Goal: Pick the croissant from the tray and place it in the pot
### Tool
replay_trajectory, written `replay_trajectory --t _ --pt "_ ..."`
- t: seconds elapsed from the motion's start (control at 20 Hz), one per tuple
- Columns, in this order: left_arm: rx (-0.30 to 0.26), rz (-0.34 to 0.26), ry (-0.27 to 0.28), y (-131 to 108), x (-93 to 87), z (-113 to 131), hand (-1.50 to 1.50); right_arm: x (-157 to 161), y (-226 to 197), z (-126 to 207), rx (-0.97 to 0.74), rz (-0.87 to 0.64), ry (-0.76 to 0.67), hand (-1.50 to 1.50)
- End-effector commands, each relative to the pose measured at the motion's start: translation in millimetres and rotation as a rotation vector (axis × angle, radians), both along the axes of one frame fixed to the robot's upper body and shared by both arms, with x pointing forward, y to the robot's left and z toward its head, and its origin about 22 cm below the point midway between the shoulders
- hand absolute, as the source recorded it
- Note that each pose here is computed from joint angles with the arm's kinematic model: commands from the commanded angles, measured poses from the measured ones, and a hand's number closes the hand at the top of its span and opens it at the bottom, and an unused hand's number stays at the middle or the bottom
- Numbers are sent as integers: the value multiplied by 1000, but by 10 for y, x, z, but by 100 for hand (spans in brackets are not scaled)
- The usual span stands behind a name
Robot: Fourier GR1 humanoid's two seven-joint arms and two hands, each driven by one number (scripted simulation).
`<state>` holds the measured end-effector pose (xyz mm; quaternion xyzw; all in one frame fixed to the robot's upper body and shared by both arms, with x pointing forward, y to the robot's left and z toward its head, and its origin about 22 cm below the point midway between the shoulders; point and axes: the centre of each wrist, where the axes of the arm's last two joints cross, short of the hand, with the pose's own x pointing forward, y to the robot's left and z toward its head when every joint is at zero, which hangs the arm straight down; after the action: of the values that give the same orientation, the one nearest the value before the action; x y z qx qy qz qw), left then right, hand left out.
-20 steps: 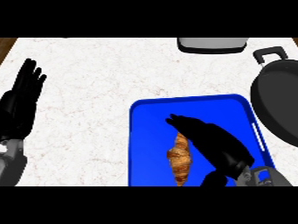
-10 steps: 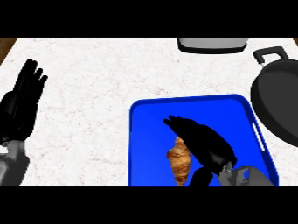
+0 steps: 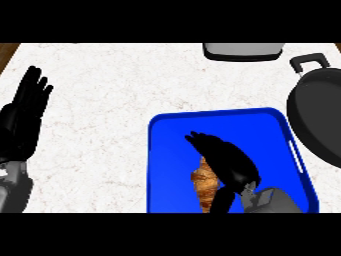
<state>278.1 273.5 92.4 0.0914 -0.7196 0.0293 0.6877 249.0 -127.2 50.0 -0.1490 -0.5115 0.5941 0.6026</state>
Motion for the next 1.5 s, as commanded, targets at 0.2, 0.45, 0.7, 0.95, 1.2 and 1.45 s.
replay_trajectory --t 0.2,0.45,0.7,0.95,1.2,1.45 --pt "-1 3 6 144 24 -246 0 127 -171 -260 -12 -10 28 -150" --pt "-5 2 -8 52 115 4 0 -29 87 -471 -85 169 -38 150" --pt "-8 -7 -2 -138 44 -96 0 156 -132 -479 -53 148 -47 150" --pt "-5 -9 -8 133 30 -53 0 -33 32 -616 -40 158 -78 150" --pt "-26 10 4 72 34 -133 0 -758 -32 -330 -26 105 -77 150" --pt "-19 27 9 90 67 -5 0 -1222 -107 148 -18 31 -108 150"
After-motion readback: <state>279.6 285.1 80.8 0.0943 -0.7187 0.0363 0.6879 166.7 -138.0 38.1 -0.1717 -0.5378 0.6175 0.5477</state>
